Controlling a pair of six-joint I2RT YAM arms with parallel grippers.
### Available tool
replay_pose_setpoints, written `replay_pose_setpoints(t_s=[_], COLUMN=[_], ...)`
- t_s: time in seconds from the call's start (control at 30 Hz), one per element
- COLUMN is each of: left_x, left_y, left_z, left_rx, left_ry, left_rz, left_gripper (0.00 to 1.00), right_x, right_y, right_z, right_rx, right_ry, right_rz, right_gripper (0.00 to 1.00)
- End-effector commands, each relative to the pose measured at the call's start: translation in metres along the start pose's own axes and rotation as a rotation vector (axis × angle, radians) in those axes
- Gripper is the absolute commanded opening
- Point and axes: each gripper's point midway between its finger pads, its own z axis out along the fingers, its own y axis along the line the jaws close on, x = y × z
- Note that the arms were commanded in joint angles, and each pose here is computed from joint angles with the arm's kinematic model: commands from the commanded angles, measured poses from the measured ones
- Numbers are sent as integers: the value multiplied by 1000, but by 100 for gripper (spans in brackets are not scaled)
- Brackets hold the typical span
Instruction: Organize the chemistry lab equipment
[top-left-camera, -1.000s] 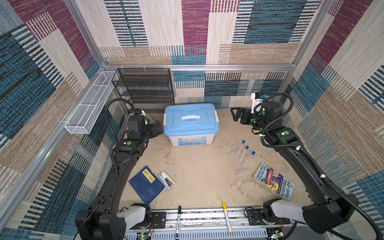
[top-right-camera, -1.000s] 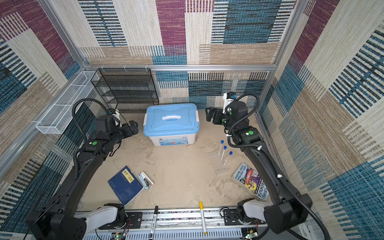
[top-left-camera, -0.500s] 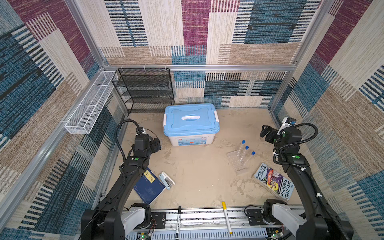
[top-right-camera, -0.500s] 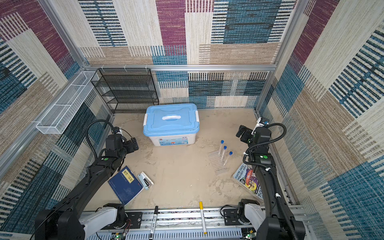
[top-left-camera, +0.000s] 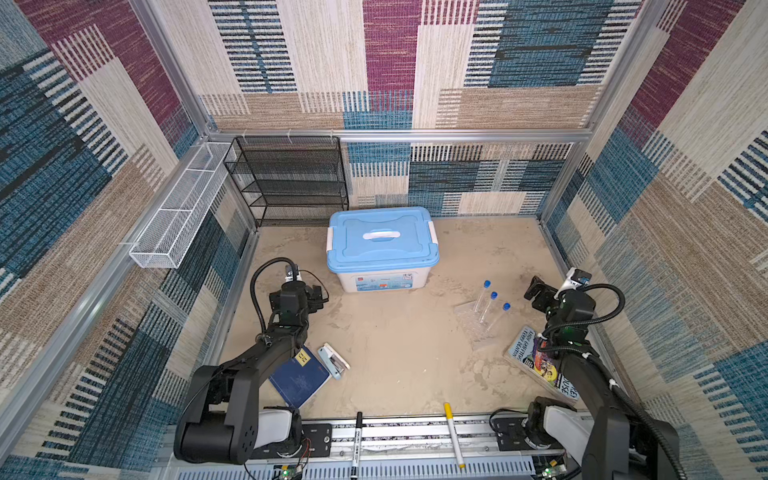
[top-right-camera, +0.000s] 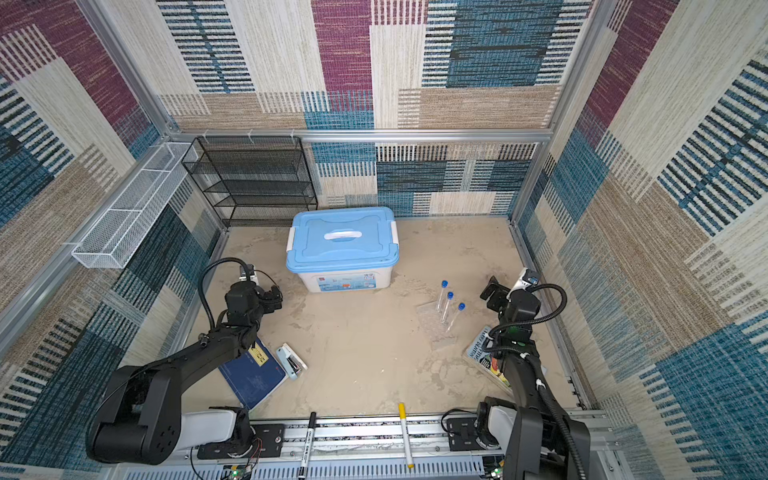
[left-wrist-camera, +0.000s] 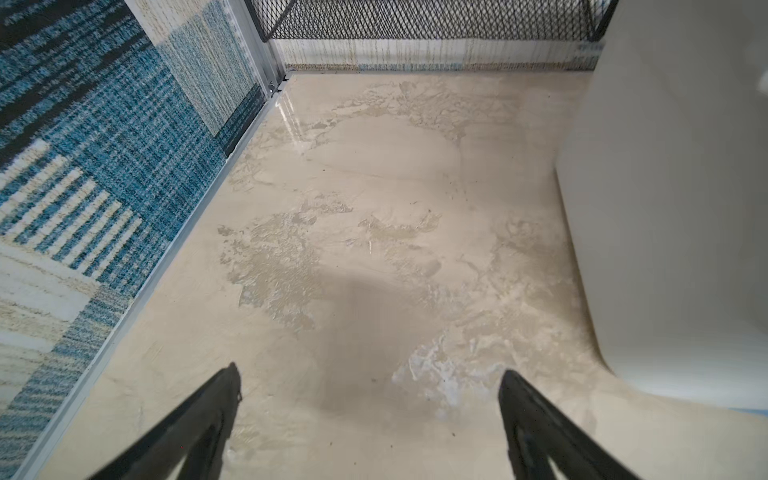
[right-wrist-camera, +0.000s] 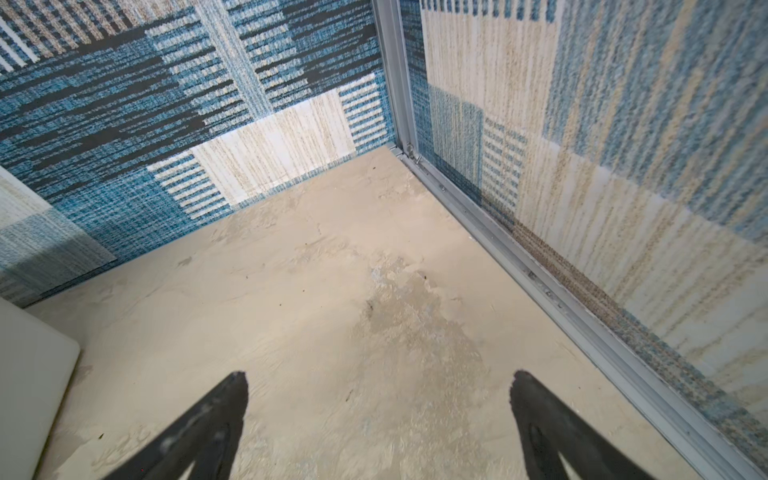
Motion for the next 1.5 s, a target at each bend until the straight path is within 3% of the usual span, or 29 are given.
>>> replay_pose_setpoints(t_s=[0.0,0.37,0.77,1.07,1.47], left_x=[-21,0,6,7,6], left_y=[0,-3,-9,-35,-30], left_z=[4,24,27,24,29], left_rx=[-9,46,111,320,318], left_ry=[-100,-97,-126,-117,-99], left_rz=[24,-18,-26,22,-11], left_gripper=[98,98,98,96,99], right_x=[-20,15,17,31,35], right_y=[4,41,78,90,92], right_z=[1,9,5,8,11], right_rx=[-24,-143,-285,-344,-344], right_ry=[-128,-165,-235,-245,-212], right_rz=[-7,-117,-177,-222,-233], right_gripper=[100,100,100,99,99])
